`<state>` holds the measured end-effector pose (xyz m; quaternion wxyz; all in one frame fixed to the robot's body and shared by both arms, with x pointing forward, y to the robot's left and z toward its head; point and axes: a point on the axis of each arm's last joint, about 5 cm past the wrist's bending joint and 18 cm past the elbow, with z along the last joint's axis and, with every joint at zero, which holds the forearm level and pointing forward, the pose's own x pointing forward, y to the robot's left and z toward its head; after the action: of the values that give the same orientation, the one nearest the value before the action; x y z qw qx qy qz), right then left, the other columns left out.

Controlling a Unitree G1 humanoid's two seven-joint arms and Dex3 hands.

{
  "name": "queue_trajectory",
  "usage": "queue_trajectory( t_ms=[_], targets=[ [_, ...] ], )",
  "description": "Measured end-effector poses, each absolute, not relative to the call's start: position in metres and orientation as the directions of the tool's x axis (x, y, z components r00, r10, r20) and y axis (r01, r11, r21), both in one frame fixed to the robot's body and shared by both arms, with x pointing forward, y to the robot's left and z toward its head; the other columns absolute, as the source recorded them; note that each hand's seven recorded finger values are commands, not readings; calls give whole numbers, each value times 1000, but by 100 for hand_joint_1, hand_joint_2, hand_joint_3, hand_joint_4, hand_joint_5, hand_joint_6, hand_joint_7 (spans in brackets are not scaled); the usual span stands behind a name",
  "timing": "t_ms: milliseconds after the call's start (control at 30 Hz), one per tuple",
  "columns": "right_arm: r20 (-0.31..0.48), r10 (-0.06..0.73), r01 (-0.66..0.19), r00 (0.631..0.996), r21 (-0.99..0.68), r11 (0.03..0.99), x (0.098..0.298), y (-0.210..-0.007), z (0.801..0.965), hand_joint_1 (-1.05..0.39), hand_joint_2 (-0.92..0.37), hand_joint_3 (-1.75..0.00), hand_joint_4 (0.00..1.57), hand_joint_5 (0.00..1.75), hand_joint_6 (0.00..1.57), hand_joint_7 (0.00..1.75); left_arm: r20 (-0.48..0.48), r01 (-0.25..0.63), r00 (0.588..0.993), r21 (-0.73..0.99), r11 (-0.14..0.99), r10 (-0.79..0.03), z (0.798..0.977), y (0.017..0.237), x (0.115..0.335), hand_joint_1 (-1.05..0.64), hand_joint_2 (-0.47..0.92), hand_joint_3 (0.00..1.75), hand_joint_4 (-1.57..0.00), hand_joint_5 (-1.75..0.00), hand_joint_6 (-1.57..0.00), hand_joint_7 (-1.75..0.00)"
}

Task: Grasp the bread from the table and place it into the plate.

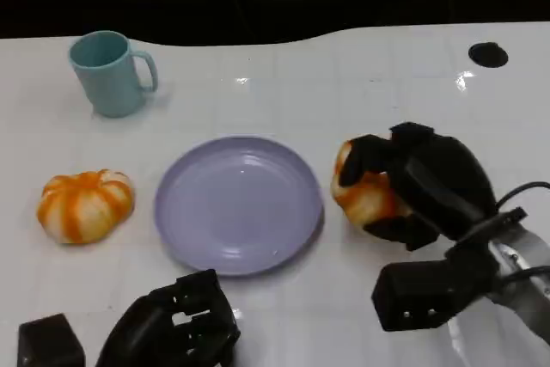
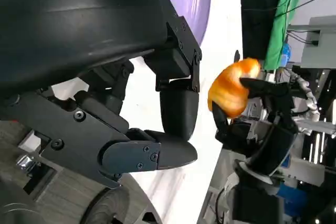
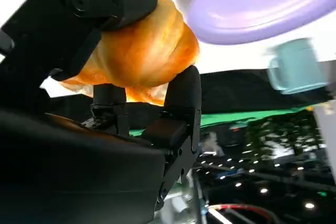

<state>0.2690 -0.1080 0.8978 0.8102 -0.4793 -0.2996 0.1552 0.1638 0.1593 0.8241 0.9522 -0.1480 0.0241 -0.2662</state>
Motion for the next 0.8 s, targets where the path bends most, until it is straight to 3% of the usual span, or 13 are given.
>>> queue_trajectory(
  t_ms=[200, 500, 600, 667, 800],
  targets=[
    [344, 572, -20, 744, -845, 534, 266, -89, 900, -14, -25, -140, 100, 175, 87, 149, 30, 500, 857, -295, 814, -515, 824, 160, 164, -60, 73, 56, -79, -175, -75, -143],
    [366, 617, -62, 697, -827, 559, 266, -61, 905, -12, -28, -129, 98, 175, 72, 174, 34, 513, 849, -288, 809, -527, 825, 158, 163, -56, 71, 56, -79, -175, -77, -139],
    [353, 638, -91, 684, -827, 555, 265, -50, 903, -17, -31, -129, 98, 175, 72, 174, 42, 516, 849, -283, 809, -527, 825, 158, 163, -56, 72, 57, -79, -175, -77, -139],
    [355, 641, -98, 680, -823, 560, 267, -42, 903, -17, -33, -127, 96, 175, 73, 162, 42, 515, 849, -283, 809, -526, 825, 158, 163, -57, 72, 57, -79, -175, -77, -139],
    [358, 636, -110, 684, -811, 575, 271, -25, 905, -17, -39, -119, 93, 175, 74, 156, 42, 517, 848, -283, 808, -528, 825, 158, 163, -58, 72, 58, -79, -175, -76, -141]
  ],
)
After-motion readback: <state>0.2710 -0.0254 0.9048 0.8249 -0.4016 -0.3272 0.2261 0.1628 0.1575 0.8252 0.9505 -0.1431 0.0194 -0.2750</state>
